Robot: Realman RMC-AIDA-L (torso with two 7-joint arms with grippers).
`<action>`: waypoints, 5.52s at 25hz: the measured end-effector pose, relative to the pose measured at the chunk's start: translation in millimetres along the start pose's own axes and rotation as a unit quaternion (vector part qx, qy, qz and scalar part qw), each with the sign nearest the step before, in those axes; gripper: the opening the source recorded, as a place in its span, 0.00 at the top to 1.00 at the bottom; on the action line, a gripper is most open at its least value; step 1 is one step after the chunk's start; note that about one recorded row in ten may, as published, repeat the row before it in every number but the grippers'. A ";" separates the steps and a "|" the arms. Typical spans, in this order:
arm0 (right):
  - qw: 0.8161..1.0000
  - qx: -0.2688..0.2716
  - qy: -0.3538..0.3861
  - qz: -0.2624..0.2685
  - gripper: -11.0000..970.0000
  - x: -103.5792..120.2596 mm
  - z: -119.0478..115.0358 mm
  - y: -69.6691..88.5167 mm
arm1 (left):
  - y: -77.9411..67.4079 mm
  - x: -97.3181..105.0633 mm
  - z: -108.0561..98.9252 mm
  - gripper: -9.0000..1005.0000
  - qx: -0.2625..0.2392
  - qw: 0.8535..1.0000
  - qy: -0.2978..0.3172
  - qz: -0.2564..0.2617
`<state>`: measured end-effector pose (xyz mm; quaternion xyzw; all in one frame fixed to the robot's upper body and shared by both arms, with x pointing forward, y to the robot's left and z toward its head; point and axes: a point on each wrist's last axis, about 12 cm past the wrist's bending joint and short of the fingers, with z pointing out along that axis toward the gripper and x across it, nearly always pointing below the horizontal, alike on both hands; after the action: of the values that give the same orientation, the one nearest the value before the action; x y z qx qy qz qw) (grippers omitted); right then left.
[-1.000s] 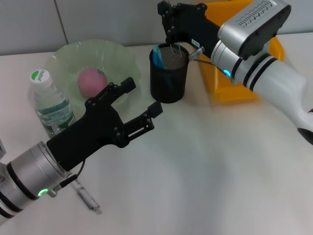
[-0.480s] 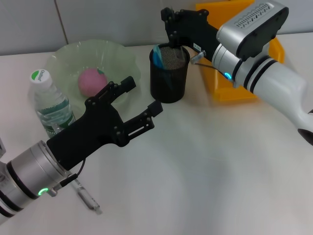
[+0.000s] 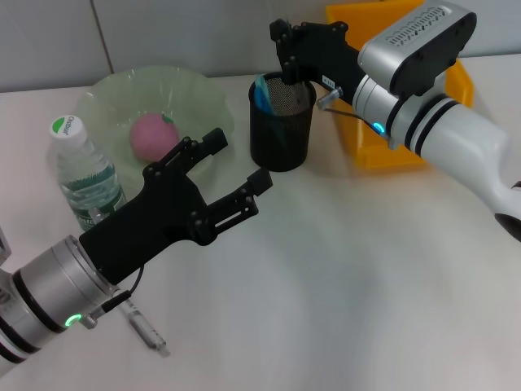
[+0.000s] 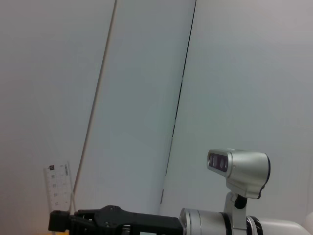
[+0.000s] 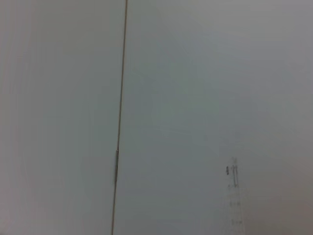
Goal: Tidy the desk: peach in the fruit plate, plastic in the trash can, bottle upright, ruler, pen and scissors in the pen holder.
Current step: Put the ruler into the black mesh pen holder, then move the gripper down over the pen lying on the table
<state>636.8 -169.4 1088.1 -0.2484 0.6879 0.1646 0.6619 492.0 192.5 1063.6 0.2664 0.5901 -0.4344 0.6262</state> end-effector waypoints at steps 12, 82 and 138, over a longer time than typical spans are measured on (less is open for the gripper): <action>1.000 -0.001 0.002 0.007 0.96 3.3 -3.2 0.5 | -0.2 0.4 -0.6 0.14 0.000 1.000 0.001 0.000; 0.925 -0.333 0.099 0.156 0.22 18.2 -194.3 -56.7 | 34.8 -31.2 -44.5 0.15 0.092 0.969 0.215 -0.077; 0.878 -0.301 0.190 0.321 0.22 11.3 -180.3 -59.4 | 30.3 -100.1 56.8 0.18 0.344 0.609 0.563 0.441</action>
<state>520.6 -319.8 1095.6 -0.2277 0.7597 0.5167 0.3226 554.3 181.9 1164.5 0.8821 0.4450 -0.0415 0.1488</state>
